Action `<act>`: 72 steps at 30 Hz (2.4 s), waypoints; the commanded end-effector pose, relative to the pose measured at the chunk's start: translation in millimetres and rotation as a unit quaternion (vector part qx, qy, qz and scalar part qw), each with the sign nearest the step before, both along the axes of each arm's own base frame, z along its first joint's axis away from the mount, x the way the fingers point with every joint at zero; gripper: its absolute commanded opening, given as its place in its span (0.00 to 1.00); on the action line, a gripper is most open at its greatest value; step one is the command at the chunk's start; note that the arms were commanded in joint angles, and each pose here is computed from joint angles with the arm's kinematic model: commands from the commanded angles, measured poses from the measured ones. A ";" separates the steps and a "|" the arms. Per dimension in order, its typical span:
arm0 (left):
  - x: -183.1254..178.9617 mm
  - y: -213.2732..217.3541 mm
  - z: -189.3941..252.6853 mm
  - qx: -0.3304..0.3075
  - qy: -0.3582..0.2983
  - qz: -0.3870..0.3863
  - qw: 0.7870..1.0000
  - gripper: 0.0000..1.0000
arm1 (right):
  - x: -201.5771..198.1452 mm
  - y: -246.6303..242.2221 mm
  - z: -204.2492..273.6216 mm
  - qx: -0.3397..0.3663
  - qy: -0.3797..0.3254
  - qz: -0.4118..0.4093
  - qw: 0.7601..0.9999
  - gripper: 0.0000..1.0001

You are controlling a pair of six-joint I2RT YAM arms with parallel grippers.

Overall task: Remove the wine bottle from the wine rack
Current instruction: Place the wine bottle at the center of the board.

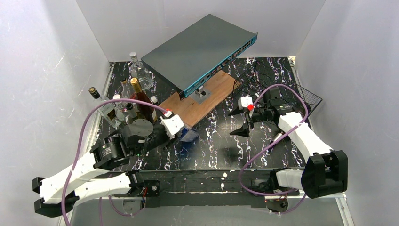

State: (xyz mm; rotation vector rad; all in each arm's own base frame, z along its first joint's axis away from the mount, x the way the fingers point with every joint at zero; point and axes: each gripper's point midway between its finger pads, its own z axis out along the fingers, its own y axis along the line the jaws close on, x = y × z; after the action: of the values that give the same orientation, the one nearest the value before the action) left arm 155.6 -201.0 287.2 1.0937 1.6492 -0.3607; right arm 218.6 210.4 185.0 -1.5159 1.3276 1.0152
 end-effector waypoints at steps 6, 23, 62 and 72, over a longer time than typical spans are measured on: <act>9.9 36.3 30.2 -0.016 -0.021 0.083 0.996 0.00 | 0.1 2.2 8.1 0.029 -0.012 0.004 0.999 0.98; 21.4 72.5 50.4 -0.003 -0.048 0.165 0.985 0.00 | -0.7 -0.1 4.0 0.035 -0.005 0.003 0.999 0.98; 65.5 98.4 27.0 -0.137 0.040 0.363 0.921 0.08 | 2.3 -10.8 6.7 0.048 -0.006 -0.009 0.999 1.00; 59.4 109.9 19.4 -0.148 0.050 0.388 0.908 0.27 | 2.5 -11.7 6.2 0.049 -0.005 -0.010 0.999 1.00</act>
State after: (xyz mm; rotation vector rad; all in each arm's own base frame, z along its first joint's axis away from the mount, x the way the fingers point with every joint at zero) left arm 215.0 -93.4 300.1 0.2379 1.9232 -0.0852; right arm 228.4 199.1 185.9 -1.4382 1.2977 1.0218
